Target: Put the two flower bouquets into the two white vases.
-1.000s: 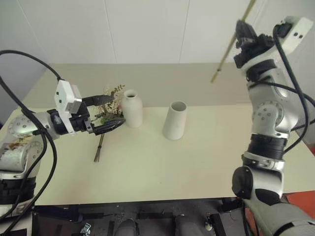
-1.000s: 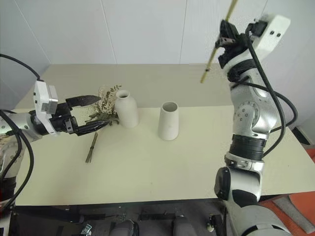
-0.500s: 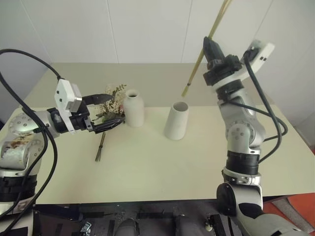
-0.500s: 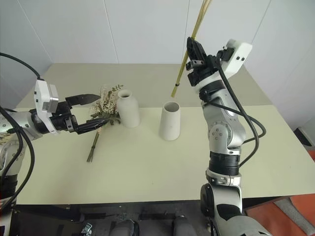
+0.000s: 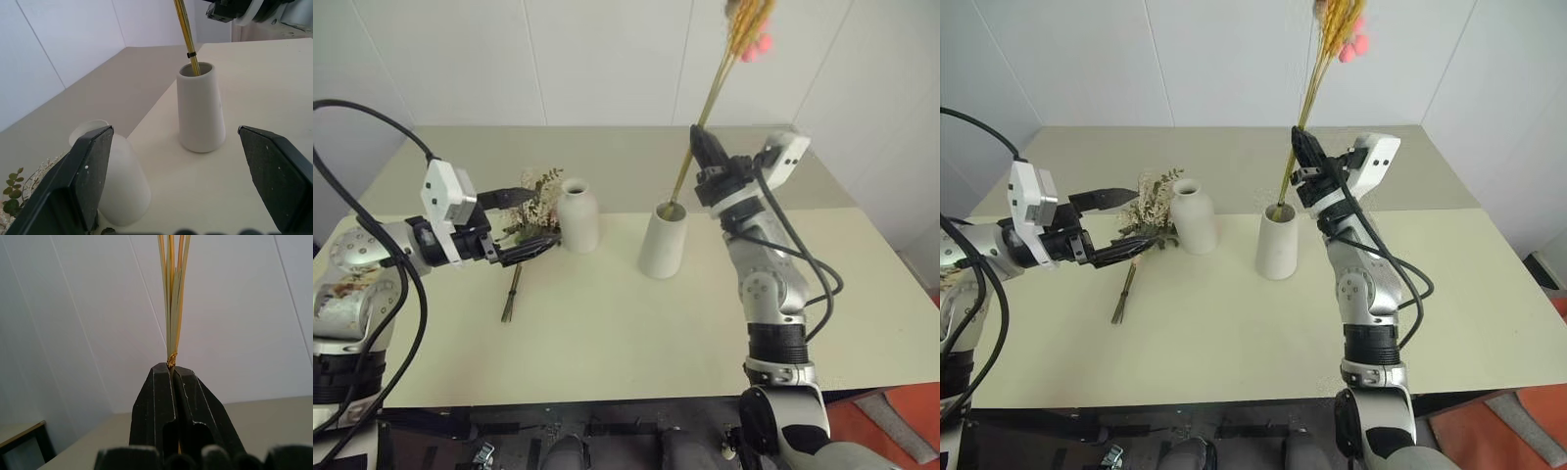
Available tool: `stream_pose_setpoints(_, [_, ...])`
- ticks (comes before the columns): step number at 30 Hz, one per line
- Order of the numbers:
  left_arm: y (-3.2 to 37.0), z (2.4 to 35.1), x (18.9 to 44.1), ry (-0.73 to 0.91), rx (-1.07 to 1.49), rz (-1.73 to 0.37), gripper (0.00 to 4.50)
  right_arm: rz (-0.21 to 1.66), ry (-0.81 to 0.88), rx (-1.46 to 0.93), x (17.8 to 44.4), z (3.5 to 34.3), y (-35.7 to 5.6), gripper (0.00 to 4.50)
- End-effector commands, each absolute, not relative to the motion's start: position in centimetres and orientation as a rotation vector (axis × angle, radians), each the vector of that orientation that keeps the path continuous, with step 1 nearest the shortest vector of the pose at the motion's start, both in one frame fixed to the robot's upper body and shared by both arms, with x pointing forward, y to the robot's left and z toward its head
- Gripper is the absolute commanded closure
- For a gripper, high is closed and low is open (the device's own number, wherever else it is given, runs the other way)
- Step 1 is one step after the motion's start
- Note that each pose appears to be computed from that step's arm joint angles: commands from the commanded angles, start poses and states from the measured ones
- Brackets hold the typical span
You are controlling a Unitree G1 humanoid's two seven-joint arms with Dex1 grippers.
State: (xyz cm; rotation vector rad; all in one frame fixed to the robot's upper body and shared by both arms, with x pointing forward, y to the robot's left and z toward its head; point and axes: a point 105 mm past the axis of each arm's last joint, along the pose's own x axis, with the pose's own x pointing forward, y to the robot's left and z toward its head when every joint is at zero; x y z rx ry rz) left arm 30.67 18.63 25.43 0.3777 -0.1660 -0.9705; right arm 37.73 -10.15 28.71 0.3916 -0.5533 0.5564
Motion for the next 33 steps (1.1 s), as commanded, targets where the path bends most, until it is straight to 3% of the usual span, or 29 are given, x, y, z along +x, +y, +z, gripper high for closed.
stream_pose_setpoints(1, [18.9,26.8,30.1,-0.219,0.42,-0.948,0.07,0.585,-0.631,0.345,36.4,29.1,-9.6,4.47])
stream_pose_setpoints(4, [18.8,26.8,30.1,-0.221,0.427,-0.951,0.07,0.588,-0.668,0.291,35.6,28.9,-9.4,4.47])
stream_pose_setpoints(7, [18.7,26.9,30.0,-0.226,0.428,-0.954,0.07,0.612,-0.682,0.284,34.9,28.6,-9.2,3.72])
stream_pose_setpoints(18, [18.6,26.9,30.3,-0.225,0.436,-0.96,0.07,0.61,-0.588,0.123,32.8,25.5,-8.8,0.05])
stream_pose_setpoints(23, [19.0,26.5,31.0,-0.188,0.417,-0.868,0.07,0.634,-0.463,-0.071,31.4,23.8,-10.4,0.05])
stream_pose_setpoints(33, [20.3,22.8,33.2,0.016,0.413,-0.299,0.07,1.046,-0.157,-0.393,26.1,24.1,-12.2,0.05])
